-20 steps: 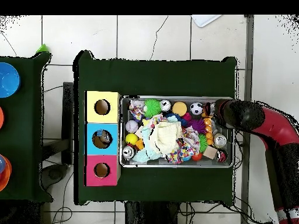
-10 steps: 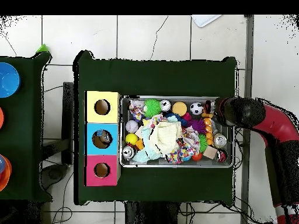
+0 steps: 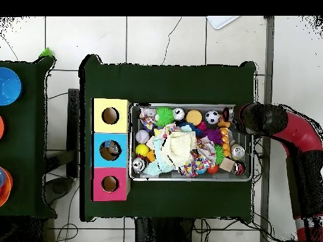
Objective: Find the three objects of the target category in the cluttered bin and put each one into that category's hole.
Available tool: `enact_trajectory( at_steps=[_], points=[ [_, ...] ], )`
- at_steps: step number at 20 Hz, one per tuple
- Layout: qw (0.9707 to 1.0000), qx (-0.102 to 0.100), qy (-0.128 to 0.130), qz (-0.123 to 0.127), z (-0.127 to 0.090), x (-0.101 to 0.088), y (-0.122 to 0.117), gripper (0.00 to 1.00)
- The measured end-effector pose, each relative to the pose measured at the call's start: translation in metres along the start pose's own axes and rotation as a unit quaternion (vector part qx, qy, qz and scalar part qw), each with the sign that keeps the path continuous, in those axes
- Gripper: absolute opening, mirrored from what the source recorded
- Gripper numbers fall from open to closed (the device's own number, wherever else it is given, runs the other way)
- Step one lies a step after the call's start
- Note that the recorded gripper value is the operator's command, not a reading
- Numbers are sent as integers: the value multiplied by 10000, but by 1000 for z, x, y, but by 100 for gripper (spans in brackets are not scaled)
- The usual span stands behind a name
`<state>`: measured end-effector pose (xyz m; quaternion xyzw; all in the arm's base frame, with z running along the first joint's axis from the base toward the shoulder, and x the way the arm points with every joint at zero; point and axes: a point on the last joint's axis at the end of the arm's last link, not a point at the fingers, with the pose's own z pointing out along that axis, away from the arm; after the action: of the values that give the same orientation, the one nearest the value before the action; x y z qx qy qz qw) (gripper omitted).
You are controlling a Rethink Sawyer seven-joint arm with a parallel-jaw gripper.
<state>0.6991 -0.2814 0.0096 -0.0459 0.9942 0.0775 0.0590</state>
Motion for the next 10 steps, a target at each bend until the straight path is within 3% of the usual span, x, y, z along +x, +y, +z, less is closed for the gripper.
enact_trajectory(
  at_steps=[6,10],
  points=[
    [9993,-29,128,-359,-2,2,-7,100],
    [9988,-17,144,-459,-2,2,-10,100]
  ],
)
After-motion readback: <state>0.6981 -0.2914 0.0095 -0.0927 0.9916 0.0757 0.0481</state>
